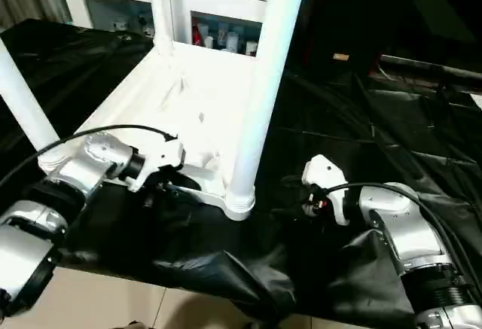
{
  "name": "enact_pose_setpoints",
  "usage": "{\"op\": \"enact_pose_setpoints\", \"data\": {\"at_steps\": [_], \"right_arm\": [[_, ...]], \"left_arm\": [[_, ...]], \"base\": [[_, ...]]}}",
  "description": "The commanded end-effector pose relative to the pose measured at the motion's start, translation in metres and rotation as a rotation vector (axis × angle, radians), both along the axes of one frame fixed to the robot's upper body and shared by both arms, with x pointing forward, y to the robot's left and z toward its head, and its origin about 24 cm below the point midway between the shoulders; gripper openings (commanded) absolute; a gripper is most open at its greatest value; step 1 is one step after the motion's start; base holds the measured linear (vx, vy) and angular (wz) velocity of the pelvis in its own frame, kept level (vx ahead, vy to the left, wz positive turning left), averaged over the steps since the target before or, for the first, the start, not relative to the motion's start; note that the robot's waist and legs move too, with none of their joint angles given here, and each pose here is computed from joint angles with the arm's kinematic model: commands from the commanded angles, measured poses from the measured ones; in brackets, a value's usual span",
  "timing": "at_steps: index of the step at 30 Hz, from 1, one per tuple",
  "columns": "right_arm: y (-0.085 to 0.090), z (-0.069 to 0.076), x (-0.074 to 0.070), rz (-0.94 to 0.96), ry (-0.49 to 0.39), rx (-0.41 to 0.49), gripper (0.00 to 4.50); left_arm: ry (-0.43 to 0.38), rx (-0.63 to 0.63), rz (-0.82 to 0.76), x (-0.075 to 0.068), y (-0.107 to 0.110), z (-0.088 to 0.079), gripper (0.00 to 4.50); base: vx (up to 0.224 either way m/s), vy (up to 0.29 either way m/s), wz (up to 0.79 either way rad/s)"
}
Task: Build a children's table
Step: Rotate table base, then rotate leg to tighten
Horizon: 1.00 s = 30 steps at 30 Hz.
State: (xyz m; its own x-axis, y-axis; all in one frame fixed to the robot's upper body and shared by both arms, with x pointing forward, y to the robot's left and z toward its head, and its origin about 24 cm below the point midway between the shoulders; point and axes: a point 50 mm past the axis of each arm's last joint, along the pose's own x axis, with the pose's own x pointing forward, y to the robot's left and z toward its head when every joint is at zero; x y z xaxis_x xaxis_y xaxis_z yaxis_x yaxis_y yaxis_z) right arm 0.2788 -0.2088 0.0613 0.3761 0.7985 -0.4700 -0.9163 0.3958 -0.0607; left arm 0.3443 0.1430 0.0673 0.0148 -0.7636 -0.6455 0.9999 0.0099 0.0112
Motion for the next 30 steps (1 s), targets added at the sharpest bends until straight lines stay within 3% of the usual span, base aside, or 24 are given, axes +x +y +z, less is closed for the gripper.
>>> {"op": "enact_pose_setpoints", "data": {"at_steps": [1, 8, 13, 17, 22, 28, 30], "right_arm": [[0.000, 0.005, 0.000, 0.006, -0.016, -0.003, 3.80], [0.000, 0.006, 0.001, -0.024, -0.038, 0.006, 3.80], [0.003, 0.007, 0.005, -0.094, -0.073, 0.055, 3.80], [0.013, 0.001, 0.001, -0.117, -0.054, 0.103, 3.80], [0.020, -0.006, -0.006, -0.067, -0.026, 0.098, 3.80], [0.024, -0.006, -0.002, -0.084, -0.049, 0.107, 3.80], [0.029, -0.008, 0.008, -0.144, -0.081, 0.114, 4.14]], "left_arm": [[-0.010, 0.011, -0.014, 0.002, -0.003, 0.003, 0.83], [0.008, 0.054, -0.009, -0.001, -0.001, -0.007, 0.37], [0.013, 0.008, 0.062, -0.003, -0.003, -0.013, 0.09], [0.021, -0.102, 0.162, -0.009, -0.015, -0.021, 0.04], [-0.017, -0.091, 0.220, -0.015, -0.018, -0.026, 0.04], [-0.017, -0.121, 0.206, -0.019, -0.023, -0.027, 0.04], [-0.004, -0.084, 0.189, -0.024, -0.021, -0.032, 0.00]], "base": [[0.000, 0.000, 0.00], [0.000, 0.000, 0.00], [0.000, 0.000, 0.00], [0.000, 0.000, 0.00], [0.000, 0.000, 0.00], [0.000, 0.000, 0.00], [0.000, 0.000, 0.00]]}}
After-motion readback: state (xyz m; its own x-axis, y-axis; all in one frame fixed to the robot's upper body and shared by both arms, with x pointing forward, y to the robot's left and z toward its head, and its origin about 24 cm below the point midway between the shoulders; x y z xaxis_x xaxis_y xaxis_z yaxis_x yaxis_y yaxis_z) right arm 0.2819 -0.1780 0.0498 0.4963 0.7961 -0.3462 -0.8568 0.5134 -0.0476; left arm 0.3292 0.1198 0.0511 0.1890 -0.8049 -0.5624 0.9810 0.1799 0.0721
